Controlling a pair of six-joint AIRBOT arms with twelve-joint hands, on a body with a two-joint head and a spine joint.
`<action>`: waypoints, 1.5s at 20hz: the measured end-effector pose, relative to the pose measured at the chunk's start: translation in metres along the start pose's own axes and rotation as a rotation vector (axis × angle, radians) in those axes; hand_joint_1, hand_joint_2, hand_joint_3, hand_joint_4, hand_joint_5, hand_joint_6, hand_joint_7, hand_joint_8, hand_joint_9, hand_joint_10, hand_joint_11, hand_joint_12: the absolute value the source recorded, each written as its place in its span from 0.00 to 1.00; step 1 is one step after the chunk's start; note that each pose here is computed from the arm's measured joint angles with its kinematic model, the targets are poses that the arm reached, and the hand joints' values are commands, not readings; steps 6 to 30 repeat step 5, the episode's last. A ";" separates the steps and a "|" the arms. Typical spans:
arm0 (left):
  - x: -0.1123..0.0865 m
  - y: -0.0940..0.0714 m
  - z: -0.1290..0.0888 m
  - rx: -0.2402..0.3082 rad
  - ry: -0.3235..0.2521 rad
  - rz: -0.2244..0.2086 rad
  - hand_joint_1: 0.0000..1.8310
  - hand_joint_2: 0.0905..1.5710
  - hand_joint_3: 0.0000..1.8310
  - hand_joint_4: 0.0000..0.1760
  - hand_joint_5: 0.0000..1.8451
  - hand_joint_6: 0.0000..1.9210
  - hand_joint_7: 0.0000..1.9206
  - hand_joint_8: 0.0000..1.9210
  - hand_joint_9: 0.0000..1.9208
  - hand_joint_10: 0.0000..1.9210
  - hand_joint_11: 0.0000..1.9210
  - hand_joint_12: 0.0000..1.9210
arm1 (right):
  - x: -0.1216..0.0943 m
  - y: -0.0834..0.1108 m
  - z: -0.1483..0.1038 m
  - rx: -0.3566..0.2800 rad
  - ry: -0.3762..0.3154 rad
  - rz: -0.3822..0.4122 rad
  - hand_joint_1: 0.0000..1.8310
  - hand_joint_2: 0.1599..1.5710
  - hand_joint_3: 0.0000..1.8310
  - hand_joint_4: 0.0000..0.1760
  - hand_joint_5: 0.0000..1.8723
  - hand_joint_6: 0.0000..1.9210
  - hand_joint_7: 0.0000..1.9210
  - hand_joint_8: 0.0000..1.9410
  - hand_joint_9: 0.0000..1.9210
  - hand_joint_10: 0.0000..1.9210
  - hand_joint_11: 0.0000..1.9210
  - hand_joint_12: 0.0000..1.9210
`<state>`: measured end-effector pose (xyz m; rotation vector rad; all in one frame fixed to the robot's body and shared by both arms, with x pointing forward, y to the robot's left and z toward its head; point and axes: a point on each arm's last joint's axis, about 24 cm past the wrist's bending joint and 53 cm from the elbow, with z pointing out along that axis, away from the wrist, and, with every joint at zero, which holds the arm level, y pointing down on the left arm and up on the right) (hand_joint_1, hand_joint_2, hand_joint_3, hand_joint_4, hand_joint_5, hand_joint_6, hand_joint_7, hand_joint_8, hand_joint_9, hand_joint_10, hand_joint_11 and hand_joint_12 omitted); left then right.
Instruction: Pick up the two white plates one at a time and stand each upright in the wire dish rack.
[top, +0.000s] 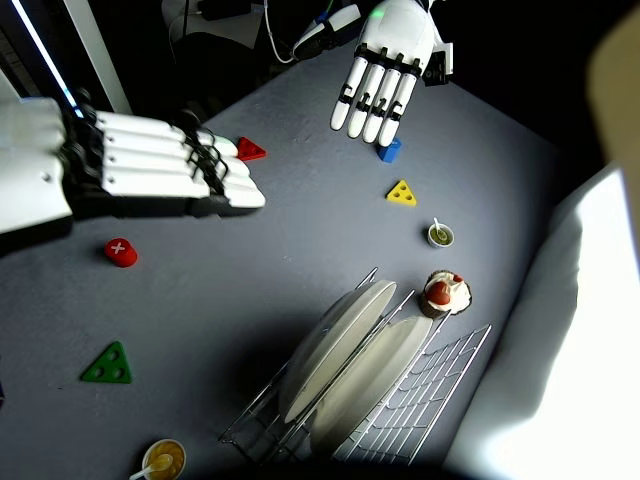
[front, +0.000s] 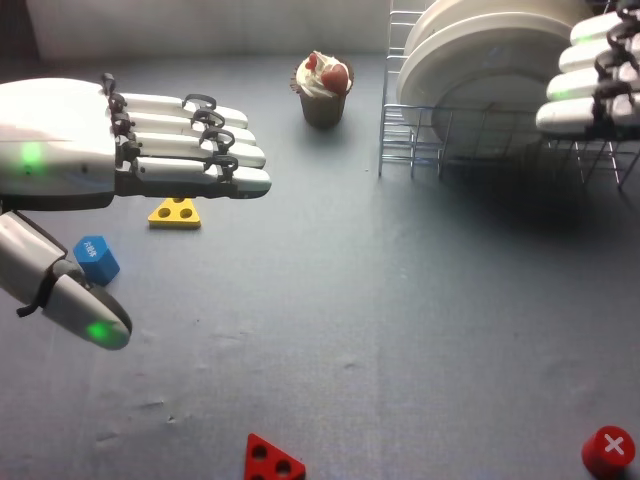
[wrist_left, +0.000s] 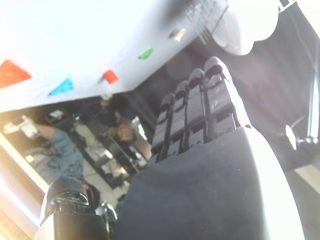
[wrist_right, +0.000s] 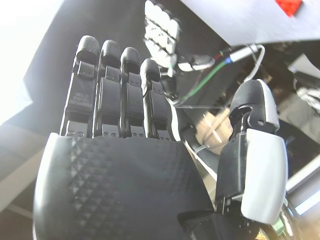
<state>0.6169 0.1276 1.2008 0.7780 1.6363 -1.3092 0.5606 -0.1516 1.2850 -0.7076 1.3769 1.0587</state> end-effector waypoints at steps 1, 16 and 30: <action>0.000 0.000 0.000 0.000 -0.001 0.000 0.00 0.54 0.00 0.00 0.00 0.00 0.00 0.00 0.00 0.00 0.01 0.00 | 0.004 0.002 -0.001 -0.003 0.011 -0.024 0.26 0.59 0.00 0.00 0.18 0.01 0.20 0.01 0.21 0.01 0.20 0.03; 0.000 0.000 0.000 0.000 -0.001 0.000 0.00 0.53 0.00 0.00 0.00 0.00 0.00 0.00 0.00 0.00 0.00 0.00 | 0.021 0.021 -0.005 -0.049 0.059 -0.173 0.29 0.61 0.00 0.00 0.18 0.00 0.20 0.00 0.21 0.01 0.21 0.03; 0.000 0.000 0.000 0.000 -0.001 0.000 0.00 0.53 0.00 0.00 0.00 0.00 0.00 0.00 0.00 0.00 0.00 0.00 | 0.021 0.021 -0.005 -0.049 0.059 -0.173 0.29 0.61 0.00 0.00 0.18 0.00 0.20 0.00 0.21 0.01 0.21 0.03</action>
